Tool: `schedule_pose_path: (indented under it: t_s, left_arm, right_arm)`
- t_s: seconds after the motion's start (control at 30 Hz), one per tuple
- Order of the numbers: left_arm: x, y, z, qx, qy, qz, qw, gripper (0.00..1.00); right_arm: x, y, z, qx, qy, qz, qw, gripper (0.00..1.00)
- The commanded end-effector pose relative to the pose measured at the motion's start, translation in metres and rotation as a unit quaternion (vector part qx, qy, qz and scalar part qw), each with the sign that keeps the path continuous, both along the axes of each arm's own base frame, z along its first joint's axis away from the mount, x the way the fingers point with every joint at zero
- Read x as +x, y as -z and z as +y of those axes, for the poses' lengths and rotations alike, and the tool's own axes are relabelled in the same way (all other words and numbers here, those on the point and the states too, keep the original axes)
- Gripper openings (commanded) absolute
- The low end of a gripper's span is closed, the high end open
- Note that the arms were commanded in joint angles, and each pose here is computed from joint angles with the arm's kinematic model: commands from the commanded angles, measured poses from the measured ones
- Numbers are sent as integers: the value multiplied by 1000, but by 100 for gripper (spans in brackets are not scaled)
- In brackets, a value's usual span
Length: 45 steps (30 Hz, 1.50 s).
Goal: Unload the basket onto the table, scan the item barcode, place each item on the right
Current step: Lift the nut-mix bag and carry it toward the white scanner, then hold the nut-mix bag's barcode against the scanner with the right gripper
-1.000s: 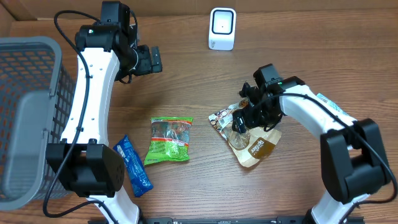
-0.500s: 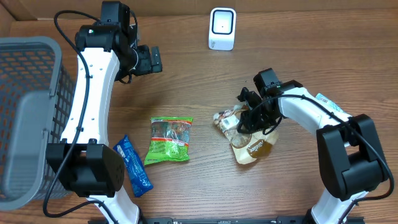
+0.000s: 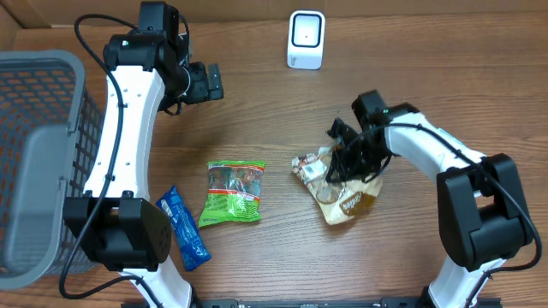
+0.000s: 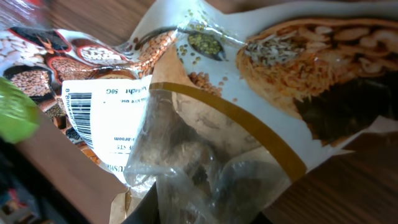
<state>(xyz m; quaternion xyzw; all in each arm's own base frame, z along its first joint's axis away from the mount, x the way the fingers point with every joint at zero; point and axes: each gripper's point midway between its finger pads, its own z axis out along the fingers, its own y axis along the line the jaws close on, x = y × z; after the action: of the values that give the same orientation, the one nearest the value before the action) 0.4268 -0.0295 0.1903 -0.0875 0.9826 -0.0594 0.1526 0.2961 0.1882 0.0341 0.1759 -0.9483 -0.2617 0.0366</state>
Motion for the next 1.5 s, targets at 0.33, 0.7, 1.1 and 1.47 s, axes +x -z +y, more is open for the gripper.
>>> schedule_pose_path:
  t_s: [0.33, 0.7, 1.1, 1.47]
  left_arm:
    - [2, -3, -2, 0, 12, -5, 1000, 100]
    - [2, -3, -2, 0, 13, -5, 1000, 100]
    - [2, -3, -2, 0, 13, -5, 1000, 100]
    - [2, -3, -2, 0, 13, -5, 1000, 100]
  right_arm:
    - [55, -191, 15, 79, -7, -275, 958, 4]
    - [49, -213, 9, 75, 4, -302, 950, 4]
    - [58, -211, 6, 63, 10, -316, 947, 4]
    - [106, -202, 3, 27, 103, -348, 931, 4]
